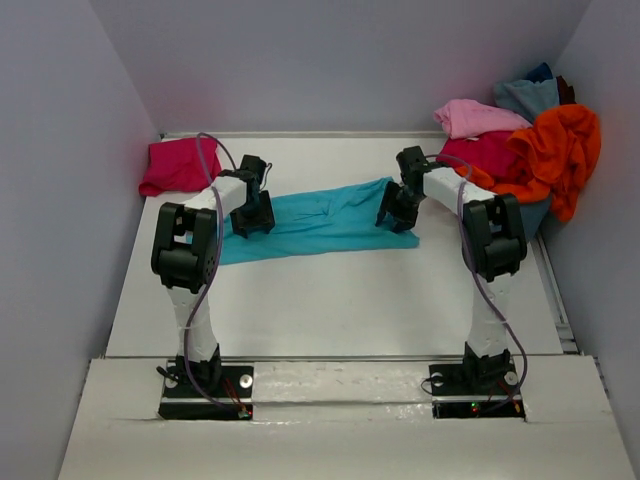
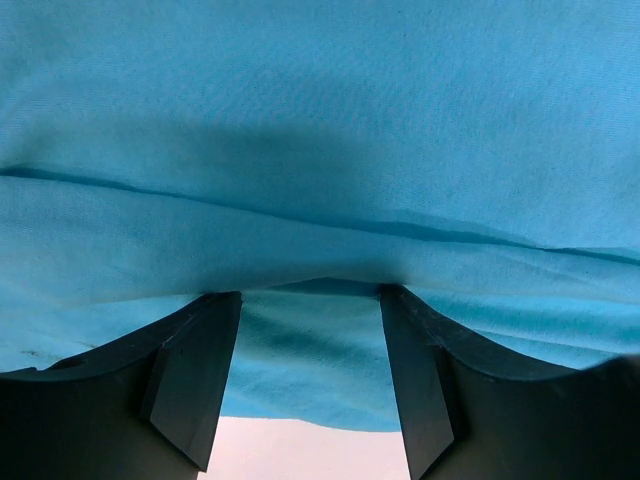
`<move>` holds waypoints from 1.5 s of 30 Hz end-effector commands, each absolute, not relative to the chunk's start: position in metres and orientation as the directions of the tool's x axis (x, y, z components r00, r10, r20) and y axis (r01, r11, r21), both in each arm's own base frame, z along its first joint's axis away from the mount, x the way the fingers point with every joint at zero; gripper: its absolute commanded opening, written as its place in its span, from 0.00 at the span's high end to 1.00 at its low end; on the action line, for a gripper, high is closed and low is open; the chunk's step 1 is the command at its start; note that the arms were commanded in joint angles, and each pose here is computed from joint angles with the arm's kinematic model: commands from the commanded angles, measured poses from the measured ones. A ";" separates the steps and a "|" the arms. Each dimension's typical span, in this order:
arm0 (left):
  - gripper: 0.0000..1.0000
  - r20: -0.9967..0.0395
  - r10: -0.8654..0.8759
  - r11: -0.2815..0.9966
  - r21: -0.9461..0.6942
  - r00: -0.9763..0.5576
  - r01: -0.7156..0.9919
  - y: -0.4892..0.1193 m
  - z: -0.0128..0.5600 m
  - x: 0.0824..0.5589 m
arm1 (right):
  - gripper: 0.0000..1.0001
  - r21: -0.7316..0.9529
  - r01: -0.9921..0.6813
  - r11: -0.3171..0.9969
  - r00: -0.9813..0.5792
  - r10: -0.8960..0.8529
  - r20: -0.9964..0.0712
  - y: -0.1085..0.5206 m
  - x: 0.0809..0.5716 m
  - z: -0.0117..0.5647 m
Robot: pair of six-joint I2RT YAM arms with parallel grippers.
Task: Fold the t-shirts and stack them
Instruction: Fold the tshirt
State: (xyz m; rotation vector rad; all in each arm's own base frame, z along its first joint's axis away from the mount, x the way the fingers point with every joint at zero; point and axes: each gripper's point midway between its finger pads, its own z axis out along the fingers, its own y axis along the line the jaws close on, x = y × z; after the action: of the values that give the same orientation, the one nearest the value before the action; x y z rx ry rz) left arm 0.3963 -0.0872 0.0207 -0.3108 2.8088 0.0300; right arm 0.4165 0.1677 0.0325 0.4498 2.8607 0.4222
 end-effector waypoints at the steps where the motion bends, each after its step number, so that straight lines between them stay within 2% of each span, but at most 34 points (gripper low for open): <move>1: 0.30 -0.231 -0.202 0.974 0.056 -0.952 -0.220 -0.074 0.004 0.378 | 0.39 0.338 0.236 0.911 -0.938 0.305 -0.165 0.179 0.414 0.021; 11: 0.30 -0.224 -0.198 0.975 0.059 -0.954 -0.216 -0.074 0.001 0.379 | 0.39 0.221 0.312 0.924 -0.933 0.342 -0.112 0.149 0.356 0.002; 17: 0.30 -0.207 -0.198 0.975 0.063 -0.958 -0.215 -0.074 -0.005 0.376 | 0.37 0.183 0.337 0.923 -0.926 0.360 -0.110 0.140 0.343 0.000; 22: 0.29 -0.203 -0.196 0.974 0.069 -0.959 -0.214 -0.072 -0.005 0.368 | 0.35 0.147 0.347 0.926 -0.921 0.366 -0.131 0.134 0.349 0.003; 36: 0.28 -0.163 -0.214 0.968 0.098 -0.963 -0.232 -0.059 -0.001 0.316 | 0.34 0.184 0.375 0.909 -0.895 0.407 -0.181 0.122 0.408 0.032; 45: 0.28 -0.121 -0.212 0.975 0.039 -0.970 -0.218 -0.073 0.003 0.279 | 0.33 0.230 0.362 0.903 -0.894 0.406 -0.188 0.127 0.449 0.038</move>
State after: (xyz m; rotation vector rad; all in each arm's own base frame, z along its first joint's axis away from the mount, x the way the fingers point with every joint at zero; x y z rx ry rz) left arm 0.3356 -0.0792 0.0174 -0.3228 2.8394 0.0124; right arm 0.4272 0.1320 0.0335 0.6162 2.8558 0.2953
